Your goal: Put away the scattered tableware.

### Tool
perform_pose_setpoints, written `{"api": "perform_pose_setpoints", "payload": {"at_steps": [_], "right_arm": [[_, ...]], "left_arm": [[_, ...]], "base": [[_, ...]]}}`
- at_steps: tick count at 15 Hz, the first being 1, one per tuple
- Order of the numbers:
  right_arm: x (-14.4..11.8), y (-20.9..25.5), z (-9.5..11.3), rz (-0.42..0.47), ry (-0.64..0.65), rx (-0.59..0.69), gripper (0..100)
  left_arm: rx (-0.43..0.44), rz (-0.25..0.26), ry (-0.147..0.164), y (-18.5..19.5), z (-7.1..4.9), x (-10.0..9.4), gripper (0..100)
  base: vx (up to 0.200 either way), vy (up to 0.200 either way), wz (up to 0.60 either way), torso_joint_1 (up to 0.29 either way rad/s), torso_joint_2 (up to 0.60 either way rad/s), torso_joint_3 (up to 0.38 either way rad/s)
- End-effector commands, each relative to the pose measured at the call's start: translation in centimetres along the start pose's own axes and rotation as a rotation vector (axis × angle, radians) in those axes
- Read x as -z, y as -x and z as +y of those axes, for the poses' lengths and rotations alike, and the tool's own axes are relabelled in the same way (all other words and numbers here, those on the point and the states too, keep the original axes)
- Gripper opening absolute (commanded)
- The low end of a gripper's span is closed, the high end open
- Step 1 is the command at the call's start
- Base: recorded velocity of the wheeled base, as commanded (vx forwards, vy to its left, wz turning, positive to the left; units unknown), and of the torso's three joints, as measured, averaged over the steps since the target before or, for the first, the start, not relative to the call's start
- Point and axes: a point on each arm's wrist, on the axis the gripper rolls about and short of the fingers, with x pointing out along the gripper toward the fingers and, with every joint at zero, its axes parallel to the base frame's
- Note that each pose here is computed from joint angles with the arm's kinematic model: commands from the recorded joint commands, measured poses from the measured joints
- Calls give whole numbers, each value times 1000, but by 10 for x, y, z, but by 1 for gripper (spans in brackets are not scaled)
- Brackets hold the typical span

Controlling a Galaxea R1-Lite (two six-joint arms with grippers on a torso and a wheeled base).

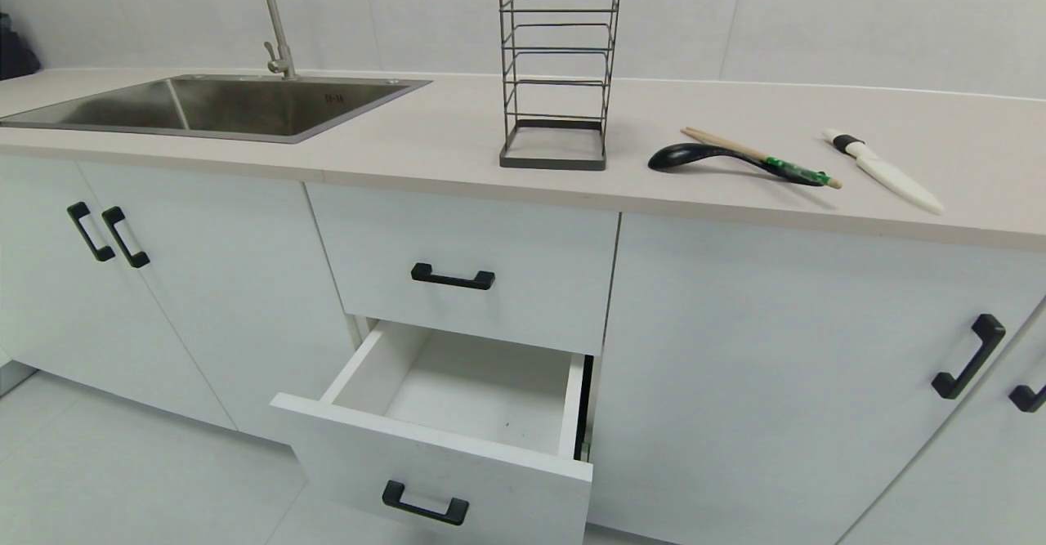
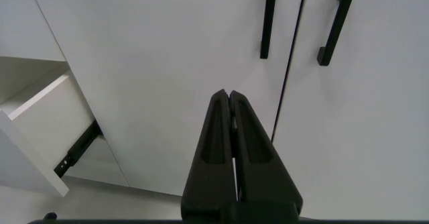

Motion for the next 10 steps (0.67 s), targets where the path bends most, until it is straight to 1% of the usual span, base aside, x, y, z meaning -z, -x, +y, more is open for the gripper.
{"api": "perform_pose_setpoints", "payload": {"at_steps": [1, 2, 3, 4, 5, 6, 7, 8, 9, 10], "right_arm": [[0, 0, 0, 2, 1, 0, 0], [0, 0, 0, 2, -1, 0, 0], [0, 0, 0, 2, -1, 0, 0], [0, 0, 0, 2, -1, 0, 0], [0, 0, 0, 2, -1, 0, 0], [0, 0, 0, 2, -1, 0, 0], [0, 0, 0, 2, -1, 0, 0], [0, 0, 0, 2, -1, 0, 0], [0, 0, 0, 2, -1, 0, 0], [0, 0, 0, 2, 1, 0, 0]], "left_arm": [[-36, 83, -1, 5, -1, 13, 100], [-51, 132, 17, 7, -1, 19, 100], [-62, 121, 23, 7, -1, 18, 100], [-88, 124, 51, 7, 0, 18, 100], [-94, 126, 58, 7, 0, 18, 100], [-96, 123, 109, 7, 0, 18, 100], [-99, 122, 132, 7, 0, 18, 100], [-86, 123, 165, 7, 0, 19, 100], [-75, 126, 152, 7, -1, 19, 100], [-76, 163, 147, 7, -1, 24, 100]], "base": [[0, 0, 0, 0, 0, 0], [0, 0, 0, 0, 0, 0], [0, 0, 0, 0, 0, 0], [0, 0, 0, 0, 0, 0], [0, 0, 0, 0, 0, 0], [0, 0, 0, 0, 0, 0], [0, 0, 0, 0, 0, 0], [0, 0, 0, 0, 0, 0], [0, 0, 0, 0, 0, 0], [0, 0, 0, 0, 0, 0]]}}
